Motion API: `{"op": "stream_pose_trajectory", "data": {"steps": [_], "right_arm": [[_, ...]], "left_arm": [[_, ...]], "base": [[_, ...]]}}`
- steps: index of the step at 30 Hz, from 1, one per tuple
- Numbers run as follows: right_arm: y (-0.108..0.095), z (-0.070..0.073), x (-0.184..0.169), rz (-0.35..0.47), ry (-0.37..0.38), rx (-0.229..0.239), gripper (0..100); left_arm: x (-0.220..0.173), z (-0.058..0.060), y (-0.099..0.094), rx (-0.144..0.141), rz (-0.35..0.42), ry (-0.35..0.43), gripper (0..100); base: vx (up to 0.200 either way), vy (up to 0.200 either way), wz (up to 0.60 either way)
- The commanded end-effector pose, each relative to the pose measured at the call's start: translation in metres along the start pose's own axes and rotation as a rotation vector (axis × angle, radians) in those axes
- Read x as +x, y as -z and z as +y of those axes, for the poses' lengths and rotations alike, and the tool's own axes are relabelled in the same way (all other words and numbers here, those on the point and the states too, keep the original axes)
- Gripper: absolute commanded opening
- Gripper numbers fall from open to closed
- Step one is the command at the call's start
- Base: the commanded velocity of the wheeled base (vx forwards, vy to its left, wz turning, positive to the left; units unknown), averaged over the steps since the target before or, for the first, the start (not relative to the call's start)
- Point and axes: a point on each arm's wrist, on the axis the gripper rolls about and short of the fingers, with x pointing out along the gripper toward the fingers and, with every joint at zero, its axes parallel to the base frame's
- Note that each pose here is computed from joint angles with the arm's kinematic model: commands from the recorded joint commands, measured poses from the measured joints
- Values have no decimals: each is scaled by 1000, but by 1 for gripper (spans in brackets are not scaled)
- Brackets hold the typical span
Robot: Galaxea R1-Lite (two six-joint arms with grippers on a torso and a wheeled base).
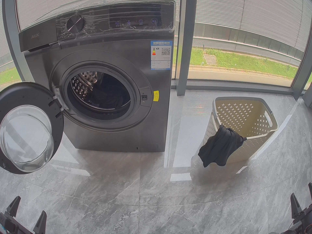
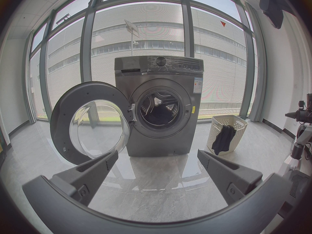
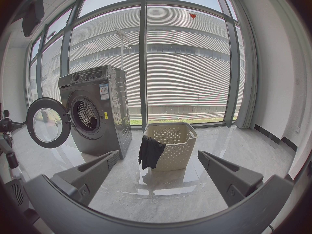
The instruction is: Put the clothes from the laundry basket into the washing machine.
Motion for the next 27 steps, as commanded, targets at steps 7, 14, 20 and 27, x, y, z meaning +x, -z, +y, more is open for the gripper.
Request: {"op": "stream_pose_trajectory", "data": {"steps": [7,14,20,27], "right_arm": [[5,0,1,11,0,0,100],[5,0,1,11,0,0,100],[4,0,1,9,0,0,100],[5,0,1,11,0,0,100]], "left_arm": [[0,0,5,1,4,-1,100],[0,0,5,1,3,1,100],[0,0,5,1,3,1,100],[0,0,5,5,3,2,100]], "base": [[0,-171,0],[0,0,0],[0,0,0],[0,0,0]]}}
